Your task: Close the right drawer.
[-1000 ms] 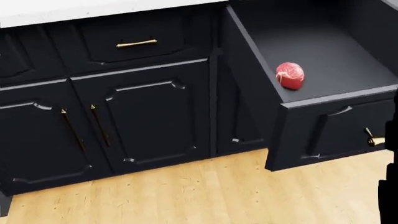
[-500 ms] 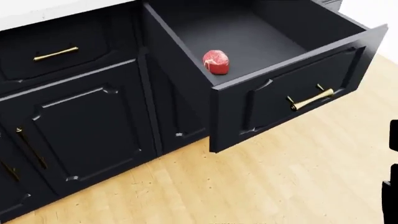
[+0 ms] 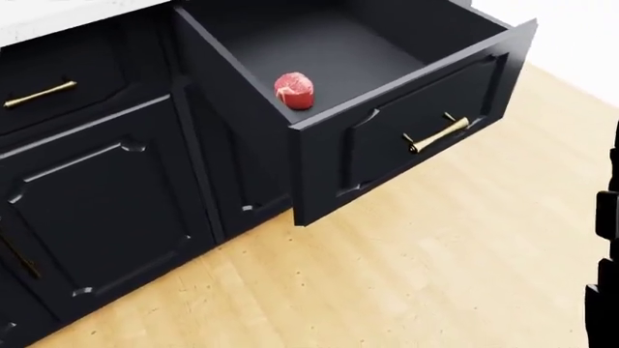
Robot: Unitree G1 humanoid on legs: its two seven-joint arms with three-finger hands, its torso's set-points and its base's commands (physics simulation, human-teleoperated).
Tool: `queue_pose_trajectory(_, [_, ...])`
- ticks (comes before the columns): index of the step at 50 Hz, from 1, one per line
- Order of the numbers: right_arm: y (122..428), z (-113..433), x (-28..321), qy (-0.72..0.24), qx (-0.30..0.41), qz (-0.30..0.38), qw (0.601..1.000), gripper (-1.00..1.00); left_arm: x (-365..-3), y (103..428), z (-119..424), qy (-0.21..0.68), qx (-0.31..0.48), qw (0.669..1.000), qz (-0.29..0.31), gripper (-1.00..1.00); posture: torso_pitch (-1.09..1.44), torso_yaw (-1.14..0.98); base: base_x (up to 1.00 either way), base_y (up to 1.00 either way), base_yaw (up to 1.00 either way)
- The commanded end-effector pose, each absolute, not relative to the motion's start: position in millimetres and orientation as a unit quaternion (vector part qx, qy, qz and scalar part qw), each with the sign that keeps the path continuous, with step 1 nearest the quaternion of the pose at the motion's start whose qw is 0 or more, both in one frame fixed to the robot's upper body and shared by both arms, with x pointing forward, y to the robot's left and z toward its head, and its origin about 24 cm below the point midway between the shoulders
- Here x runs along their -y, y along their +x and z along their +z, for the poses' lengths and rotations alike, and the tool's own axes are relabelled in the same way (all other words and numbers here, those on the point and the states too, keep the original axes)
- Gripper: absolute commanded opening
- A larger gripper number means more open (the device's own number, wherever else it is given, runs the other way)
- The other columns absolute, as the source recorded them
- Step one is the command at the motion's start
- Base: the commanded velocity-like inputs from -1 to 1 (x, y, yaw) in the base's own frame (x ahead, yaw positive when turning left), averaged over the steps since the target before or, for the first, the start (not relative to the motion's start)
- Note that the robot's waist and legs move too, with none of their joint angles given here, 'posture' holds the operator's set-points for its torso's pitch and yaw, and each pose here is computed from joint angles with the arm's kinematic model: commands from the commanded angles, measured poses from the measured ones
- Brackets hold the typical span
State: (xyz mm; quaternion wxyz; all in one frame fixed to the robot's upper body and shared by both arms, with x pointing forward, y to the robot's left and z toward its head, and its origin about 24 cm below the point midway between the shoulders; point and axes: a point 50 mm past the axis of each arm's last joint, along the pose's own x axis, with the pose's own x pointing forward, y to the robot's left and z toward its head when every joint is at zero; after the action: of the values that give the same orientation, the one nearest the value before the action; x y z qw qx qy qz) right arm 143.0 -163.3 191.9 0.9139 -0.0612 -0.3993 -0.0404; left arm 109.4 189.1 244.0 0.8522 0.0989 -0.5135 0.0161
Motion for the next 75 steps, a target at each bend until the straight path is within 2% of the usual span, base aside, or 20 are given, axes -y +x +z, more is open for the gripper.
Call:
queue_pose_trajectory(1, [139.1, 198.2, 163.8, -0.063, 0.420, -0.043, 0.904, 1.00, -186.3, 104.4, 248.6, 0.099, 0.532, 0.841, 0.007, 1.00, 0.00, 0.00, 0.00, 0.00, -0.12])
queue_pose_trajectory(48, [138.5, 198.5, 164.5, -0.062, 0.418, -0.042, 0.905, 1.00, -185.5, 100.8, 246.6, 0.098, 0.534, 0.840, 0.004, 1.00, 0.00, 0.00, 0.00, 0.00, -0.23])
queue_pose_trajectory(75, [137.6, 196.7, 160.9, -0.066, 0.418, -0.036, 0.905, 1.00, -184.9, 99.5, 244.6, 0.099, 0.533, 0.840, 0.002, 1.00, 0.00, 0.00, 0.00, 0.00, -0.50])
